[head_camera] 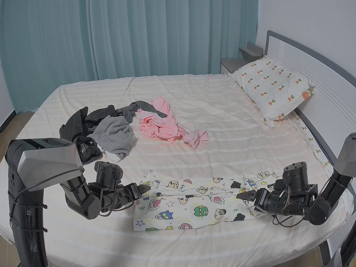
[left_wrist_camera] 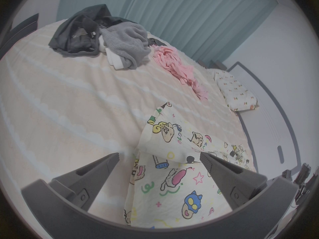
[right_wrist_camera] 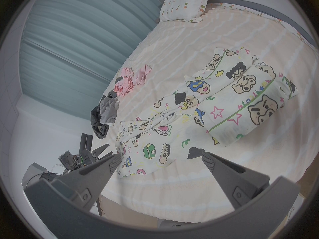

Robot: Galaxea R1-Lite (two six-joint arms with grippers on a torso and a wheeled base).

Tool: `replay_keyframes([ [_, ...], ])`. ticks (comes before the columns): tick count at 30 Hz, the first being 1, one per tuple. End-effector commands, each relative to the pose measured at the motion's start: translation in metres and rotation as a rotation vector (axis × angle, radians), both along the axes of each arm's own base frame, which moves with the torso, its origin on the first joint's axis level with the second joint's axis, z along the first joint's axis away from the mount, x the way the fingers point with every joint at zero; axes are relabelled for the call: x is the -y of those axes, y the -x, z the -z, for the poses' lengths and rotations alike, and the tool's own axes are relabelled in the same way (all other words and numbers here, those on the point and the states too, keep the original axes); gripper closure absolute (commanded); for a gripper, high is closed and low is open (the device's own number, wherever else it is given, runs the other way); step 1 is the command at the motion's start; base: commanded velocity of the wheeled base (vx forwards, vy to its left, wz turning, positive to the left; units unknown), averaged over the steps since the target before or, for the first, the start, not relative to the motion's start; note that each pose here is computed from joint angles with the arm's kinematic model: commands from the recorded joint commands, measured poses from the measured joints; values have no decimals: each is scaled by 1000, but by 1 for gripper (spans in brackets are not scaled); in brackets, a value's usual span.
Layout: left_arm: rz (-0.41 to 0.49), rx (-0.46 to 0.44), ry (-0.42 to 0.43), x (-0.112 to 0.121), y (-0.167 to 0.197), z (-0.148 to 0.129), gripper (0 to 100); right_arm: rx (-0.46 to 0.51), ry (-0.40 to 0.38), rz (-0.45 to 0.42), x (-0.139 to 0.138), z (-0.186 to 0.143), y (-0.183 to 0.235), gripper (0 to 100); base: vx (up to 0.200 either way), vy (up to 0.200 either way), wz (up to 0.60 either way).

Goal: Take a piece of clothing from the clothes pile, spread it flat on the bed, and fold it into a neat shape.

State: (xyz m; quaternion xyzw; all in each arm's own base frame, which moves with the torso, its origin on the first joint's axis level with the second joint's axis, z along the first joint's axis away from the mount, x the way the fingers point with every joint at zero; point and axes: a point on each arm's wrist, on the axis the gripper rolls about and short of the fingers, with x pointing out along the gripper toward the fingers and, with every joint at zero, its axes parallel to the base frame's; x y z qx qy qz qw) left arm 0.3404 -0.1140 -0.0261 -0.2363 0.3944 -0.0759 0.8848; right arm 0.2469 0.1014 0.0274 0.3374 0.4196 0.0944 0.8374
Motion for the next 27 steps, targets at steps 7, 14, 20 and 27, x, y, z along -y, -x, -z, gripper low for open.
replay_keyframes([
  [7,53,-5,-108,11,-22,31,0,-2,2,0,0,1,-1,0,0,0,0],
  [14,79,-13,-124,24,-31,27,0,-2,2,0,0,1,-1,0,0,0,0],
  [20,99,-7,-143,40,-30,31,0,-2,2,1,0,1,-1,0,0,0,0],
  [27,72,-30,-184,40,-31,32,100,-2,2,3,1,1,-1,0,0,0,0],
])
